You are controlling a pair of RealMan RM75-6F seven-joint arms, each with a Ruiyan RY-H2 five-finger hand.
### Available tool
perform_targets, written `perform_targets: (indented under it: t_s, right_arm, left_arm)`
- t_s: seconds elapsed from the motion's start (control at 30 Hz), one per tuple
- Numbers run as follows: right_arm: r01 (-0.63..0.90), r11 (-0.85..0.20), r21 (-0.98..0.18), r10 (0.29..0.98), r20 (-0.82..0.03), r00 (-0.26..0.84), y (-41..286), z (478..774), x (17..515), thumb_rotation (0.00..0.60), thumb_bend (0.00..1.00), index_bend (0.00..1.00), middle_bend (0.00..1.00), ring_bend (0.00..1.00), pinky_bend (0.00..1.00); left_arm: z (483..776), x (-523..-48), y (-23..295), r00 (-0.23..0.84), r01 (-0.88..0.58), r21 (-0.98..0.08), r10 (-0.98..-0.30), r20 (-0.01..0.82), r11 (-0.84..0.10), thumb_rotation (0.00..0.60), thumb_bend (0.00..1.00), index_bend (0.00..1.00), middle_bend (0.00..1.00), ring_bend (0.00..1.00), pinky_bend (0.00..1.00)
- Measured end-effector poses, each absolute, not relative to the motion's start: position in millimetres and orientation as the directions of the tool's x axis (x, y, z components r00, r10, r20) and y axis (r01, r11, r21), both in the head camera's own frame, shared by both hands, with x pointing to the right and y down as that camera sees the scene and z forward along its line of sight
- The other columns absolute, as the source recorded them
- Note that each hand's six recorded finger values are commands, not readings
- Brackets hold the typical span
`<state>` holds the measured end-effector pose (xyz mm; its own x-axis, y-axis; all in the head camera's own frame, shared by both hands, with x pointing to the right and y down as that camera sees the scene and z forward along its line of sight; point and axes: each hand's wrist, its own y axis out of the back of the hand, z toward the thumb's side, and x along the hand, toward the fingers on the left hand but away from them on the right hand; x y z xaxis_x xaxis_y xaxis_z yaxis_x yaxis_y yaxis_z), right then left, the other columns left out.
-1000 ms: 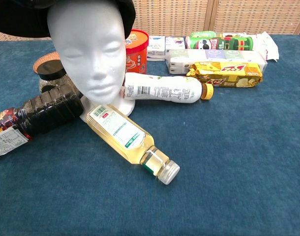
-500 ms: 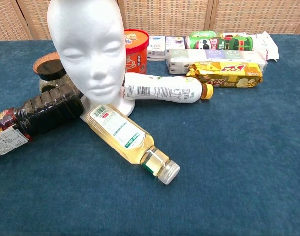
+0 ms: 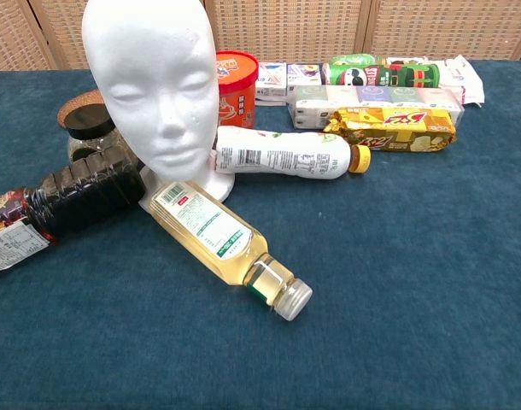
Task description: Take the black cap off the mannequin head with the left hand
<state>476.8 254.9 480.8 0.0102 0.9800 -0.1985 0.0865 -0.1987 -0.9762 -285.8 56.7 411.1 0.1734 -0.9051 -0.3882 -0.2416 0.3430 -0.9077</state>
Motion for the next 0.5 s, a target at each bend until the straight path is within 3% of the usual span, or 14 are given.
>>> perform_targets:
  t_s: [0.5]
  right_arm:
    - [0.061, -0.236, -0.97, 0.972, -0.234, 0.03, 258, 491, 466, 0.6, 0.0, 0.11, 0.0, 0.0, 0.0]
  left_arm:
    - [519, -403, 29, 0.077, -0.108, -0.984, -0.985, -0.154, 0.145, 0.6, 0.31, 0.71, 0.53, 0.46, 0.62]
